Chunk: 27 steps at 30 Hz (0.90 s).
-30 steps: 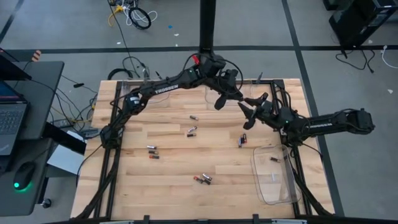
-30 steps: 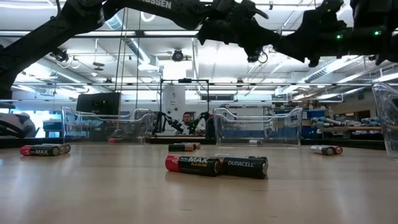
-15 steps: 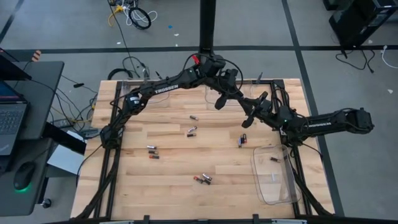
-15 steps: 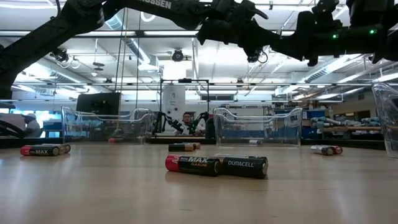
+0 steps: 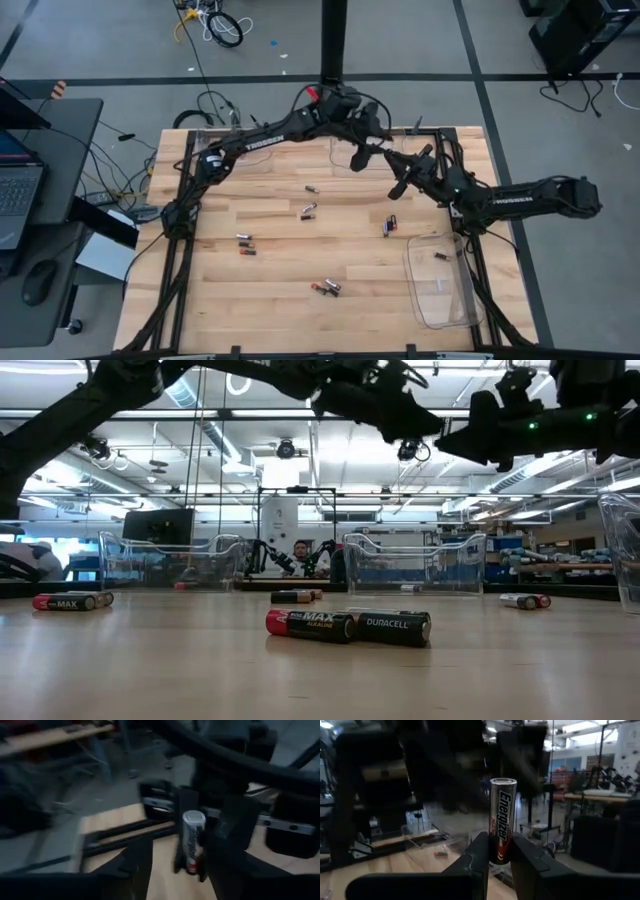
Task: Sort batteries
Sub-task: Put the silver battery into the top right transparent bin
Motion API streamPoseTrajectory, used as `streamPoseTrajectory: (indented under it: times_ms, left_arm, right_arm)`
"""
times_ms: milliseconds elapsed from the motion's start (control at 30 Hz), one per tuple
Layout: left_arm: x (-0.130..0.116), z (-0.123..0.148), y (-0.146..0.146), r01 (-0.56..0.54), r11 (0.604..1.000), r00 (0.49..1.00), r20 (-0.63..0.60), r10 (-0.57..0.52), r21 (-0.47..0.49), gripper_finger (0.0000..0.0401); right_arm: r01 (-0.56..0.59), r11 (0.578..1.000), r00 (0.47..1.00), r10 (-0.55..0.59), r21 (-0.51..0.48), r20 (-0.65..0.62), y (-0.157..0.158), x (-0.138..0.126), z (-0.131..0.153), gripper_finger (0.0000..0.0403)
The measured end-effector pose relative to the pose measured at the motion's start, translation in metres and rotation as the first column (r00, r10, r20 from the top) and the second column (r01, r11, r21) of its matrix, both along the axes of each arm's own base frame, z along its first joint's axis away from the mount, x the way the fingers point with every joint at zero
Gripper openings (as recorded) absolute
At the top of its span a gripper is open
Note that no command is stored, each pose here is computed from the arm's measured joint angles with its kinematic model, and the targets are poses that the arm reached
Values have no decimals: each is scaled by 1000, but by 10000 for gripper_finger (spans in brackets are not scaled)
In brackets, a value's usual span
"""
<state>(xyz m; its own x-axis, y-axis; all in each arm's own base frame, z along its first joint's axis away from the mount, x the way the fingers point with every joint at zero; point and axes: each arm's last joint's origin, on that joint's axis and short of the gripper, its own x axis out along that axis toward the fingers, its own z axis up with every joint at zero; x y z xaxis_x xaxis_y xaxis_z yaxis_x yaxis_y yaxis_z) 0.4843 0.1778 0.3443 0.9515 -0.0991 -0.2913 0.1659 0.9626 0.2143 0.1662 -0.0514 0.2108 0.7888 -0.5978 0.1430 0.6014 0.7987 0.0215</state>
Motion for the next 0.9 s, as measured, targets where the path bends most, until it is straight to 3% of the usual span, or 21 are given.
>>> streamPoseTrajectory:
  times_ms: [67, 267, 433, 533, 733, 900]
  left_arm:
    - [-6, 15, 0, -42, 997, 998, 40, 40, 57, 176]
    - [-23, 47, -7, -34, 993, 994, 105, 22, 110, 143]
    - [-26, 50, -8, 17, 995, 994, 109, -28, 98, 100]
    - [-26, 49, -7, 21, 995, 994, 105, -31, 96, 70]
    - [-24, 38, -4, 64, 993, 987, 141, -77, 98, 20]
    - [-38, 42, -1, 42, 992, 975, 212, -68, 122, 9]
  right_arm:
    - [-6, 1000, 998, 7, 21, -59, -3, 4, 0, 61]
    - [38, 994, 970, -14, 98, -243, -15, 17, 19, 61]
    - [150, 975, 918, -75, 166, -390, -37, 28, 27, 61]
    - [173, 959, 882, -51, 223, -468, -54, 37, 23, 61]
    - [178, 945, 854, -10, 274, -520, -80, 47, 17, 61]
    - [209, 917, 826, 20, 340, -563, -97, 48, 6, 61]
